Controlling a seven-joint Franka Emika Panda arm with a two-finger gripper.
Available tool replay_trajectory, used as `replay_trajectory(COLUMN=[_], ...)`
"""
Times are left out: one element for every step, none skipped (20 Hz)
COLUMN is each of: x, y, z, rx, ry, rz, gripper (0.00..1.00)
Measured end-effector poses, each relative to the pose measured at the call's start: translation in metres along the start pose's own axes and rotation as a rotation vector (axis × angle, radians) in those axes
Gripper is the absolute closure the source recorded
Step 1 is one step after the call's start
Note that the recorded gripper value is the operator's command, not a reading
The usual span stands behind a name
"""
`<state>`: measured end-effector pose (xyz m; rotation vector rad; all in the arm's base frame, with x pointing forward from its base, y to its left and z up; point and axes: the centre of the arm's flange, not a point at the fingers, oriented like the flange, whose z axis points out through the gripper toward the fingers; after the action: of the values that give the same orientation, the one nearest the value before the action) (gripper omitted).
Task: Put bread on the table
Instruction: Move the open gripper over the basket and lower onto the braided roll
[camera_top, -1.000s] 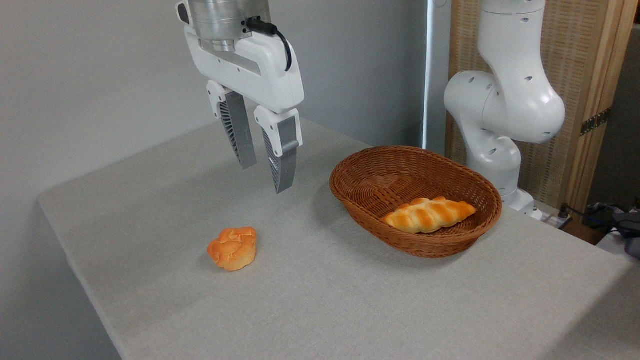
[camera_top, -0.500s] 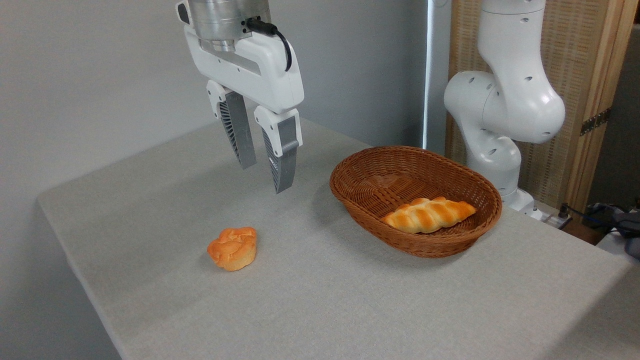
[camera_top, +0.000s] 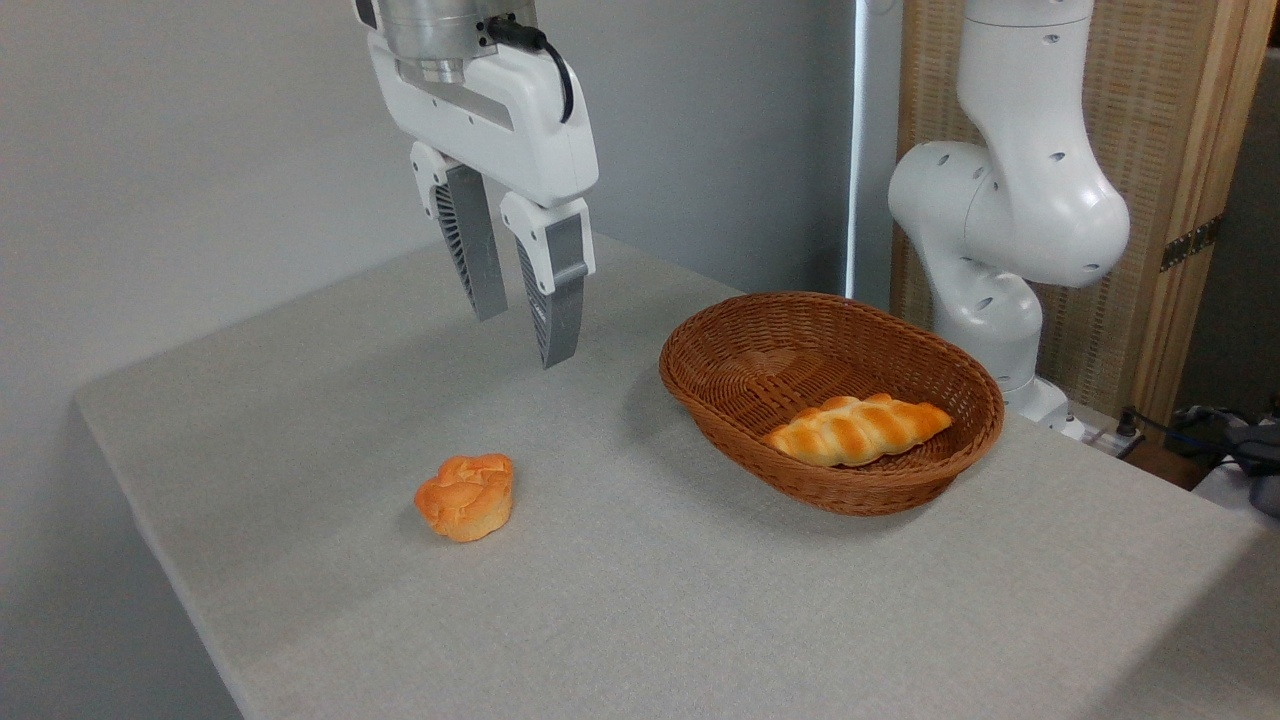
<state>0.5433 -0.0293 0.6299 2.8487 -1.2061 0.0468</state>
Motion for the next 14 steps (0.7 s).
replay_trajectory(x=[-0.001,-0.003,-0.007,-0.012,-0.019,-0.024,-0.030,-0.037,-0.043,-0.051,-0.059,-0.067,-0.075,-0.084], y=[0.004,0.008,0.012,0.018,0.023,0.027,0.033,0.039,0.044,0.051,0.057,0.063,0.068,0.073], z=[0.001,0.003,0.006,0.010,0.014,0.017,0.020,0.022,0.025,0.029,0.033,0.037,0.041,0.045], rx=[-0.003,-0.008,-0.015,-0.023,-0.031,-0.037,-0.043,-0.049,-0.054,-0.061,-0.069,-0.076,-0.084,-0.092], ry=[-0.003,-0.008,-0.015,-0.023,-0.031,-0.036,-0.042,-0.048,-0.052,-0.058,-0.063,-0.068,-0.071,-0.072], rz=[0.003,0.003,0.004,0.004,0.004,0.004,0.004,0.006,0.012,0.026,0.044,0.069,0.093,0.118], gripper=[0.00,0.00,0.00,0.00,0.00,0.00,0.00,0.00,0.00,0.00,0.00,0.00,0.00,0.00])
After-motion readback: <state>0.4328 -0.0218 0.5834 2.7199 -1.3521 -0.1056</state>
